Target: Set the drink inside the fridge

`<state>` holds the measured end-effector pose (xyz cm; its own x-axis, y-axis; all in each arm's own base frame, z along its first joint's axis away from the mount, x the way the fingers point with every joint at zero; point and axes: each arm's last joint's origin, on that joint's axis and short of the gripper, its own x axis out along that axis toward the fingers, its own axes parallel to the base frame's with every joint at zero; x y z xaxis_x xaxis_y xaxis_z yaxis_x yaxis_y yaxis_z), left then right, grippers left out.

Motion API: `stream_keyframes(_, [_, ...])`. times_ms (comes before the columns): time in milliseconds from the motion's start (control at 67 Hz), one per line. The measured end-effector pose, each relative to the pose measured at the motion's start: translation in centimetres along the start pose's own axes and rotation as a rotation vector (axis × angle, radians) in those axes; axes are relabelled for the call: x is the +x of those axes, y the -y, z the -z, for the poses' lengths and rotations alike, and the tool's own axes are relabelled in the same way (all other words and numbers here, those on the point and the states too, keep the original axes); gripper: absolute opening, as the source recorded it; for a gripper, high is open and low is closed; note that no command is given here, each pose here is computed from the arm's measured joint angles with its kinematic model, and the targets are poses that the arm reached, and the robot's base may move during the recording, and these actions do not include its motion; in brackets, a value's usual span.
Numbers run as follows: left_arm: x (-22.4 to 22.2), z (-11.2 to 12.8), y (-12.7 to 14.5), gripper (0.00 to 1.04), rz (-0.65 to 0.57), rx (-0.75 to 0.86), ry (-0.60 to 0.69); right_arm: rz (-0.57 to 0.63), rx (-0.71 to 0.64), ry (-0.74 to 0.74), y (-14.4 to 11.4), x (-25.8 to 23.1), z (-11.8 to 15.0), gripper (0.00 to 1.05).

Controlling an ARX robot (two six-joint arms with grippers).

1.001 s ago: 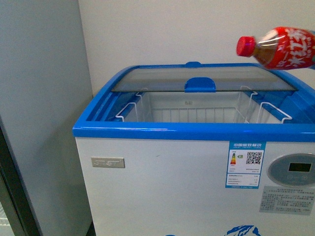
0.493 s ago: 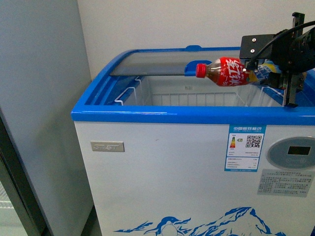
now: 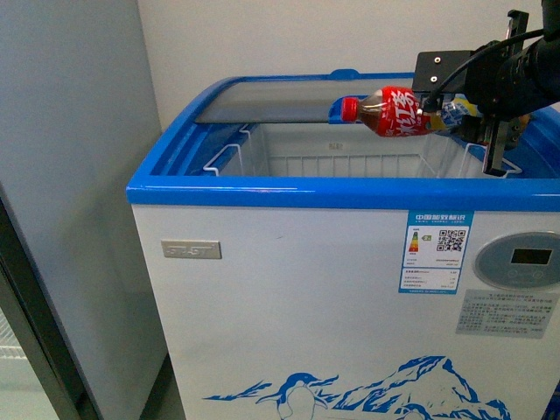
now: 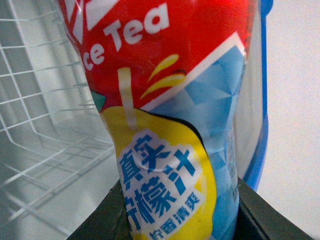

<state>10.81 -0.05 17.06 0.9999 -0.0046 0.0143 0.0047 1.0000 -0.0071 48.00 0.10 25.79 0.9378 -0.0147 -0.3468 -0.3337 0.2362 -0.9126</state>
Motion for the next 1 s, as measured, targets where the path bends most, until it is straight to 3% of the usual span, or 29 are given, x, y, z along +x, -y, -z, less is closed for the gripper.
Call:
stream_keyframes(194, [-1.1, 0.3, 0.0, 0.03, 0.000, 0.002, -0.006, 0.002, -0.002, -0.026, -0.7, 2.2, 0.5, 0.37])
stream_keyframes(463, [-1.1, 0.3, 0.0, 0.03, 0.000, 0.002, -0.006, 0.126, -0.042, -0.086, -0.9, 6.3, 1.2, 0.37])
stream_keyframes(657, [-1.1, 0.3, 0.0, 0.03, 0.000, 0.002, -0.006, 0.163, -0.054, -0.084, -0.8, 6.7, 1.3, 0.37])
stream_keyframes(1001, [-1.1, 0.3, 0.0, 0.03, 0.000, 0.002, -0.005, -0.034, 0.008, -0.037, 0.2, 1.6, 0.3, 0.37])
